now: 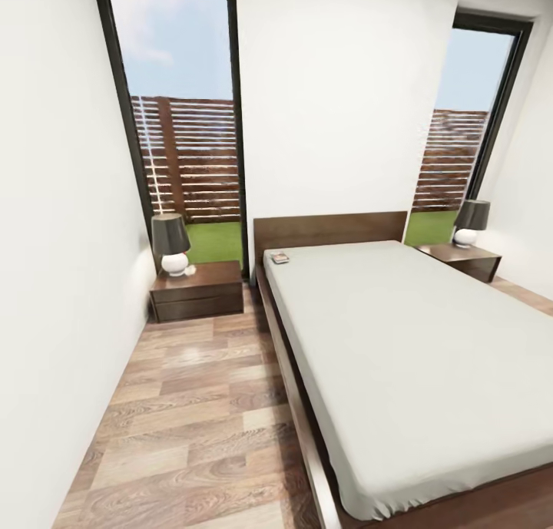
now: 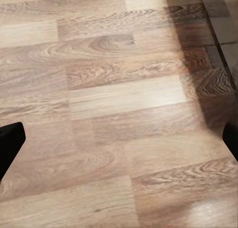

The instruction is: In the bedroom, move the book from the bed onto either nightstand, and place the two sandals side by side next to the bed.

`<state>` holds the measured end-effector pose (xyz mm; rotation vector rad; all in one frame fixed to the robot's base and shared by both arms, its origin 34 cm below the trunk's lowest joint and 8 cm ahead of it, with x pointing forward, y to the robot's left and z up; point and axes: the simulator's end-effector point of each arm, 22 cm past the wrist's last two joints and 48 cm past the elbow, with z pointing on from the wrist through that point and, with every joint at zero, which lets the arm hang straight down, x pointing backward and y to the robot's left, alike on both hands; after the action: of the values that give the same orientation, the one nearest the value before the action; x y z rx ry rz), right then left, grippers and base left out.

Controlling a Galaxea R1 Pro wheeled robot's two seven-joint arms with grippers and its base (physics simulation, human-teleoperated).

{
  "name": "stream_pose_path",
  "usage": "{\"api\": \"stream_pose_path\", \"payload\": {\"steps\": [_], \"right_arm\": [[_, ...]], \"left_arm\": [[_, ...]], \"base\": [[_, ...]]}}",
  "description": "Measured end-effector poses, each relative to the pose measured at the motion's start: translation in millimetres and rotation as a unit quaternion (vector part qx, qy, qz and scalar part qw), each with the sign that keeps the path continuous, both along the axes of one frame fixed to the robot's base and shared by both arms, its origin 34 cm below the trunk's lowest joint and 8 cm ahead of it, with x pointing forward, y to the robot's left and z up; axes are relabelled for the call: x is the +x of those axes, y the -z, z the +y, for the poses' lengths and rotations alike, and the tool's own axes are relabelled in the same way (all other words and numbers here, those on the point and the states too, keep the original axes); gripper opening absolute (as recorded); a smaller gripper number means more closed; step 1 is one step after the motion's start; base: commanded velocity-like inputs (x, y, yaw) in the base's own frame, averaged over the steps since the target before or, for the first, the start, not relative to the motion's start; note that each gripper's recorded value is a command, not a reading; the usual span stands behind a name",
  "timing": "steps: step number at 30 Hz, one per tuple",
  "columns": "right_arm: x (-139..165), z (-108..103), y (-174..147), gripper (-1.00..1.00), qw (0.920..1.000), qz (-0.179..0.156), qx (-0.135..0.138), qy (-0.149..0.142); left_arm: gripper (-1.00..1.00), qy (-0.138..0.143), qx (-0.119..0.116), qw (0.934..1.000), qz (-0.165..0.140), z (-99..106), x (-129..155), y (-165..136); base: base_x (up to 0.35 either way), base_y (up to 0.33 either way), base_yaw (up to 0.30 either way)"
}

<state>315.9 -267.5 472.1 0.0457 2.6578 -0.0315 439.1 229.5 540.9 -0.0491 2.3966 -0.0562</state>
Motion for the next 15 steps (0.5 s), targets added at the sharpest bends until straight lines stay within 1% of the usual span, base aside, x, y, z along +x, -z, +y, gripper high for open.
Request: {"api": "stream_pose_path", "payload": {"steps": [9, 15], "right_arm": [[0.1, 0.0, 0.1, 1.00, 1.0000, 0.000, 0.000, 0.000], [0.5, 0.0, -0.1, 1.00, 1.0000, -0.001, 0.000, 0.000]], "left_arm": [[1.00, 0.000, 0.000, 1.0000, 0.000, 0.0, 0.1, 0.1], [1.00, 0.000, 0.000, 1.0000, -0.001, -0.3, 0.5, -0.3]], "base": [[0.027, 0.000, -0.012], [0.001, 0.000, -0.162]]}}
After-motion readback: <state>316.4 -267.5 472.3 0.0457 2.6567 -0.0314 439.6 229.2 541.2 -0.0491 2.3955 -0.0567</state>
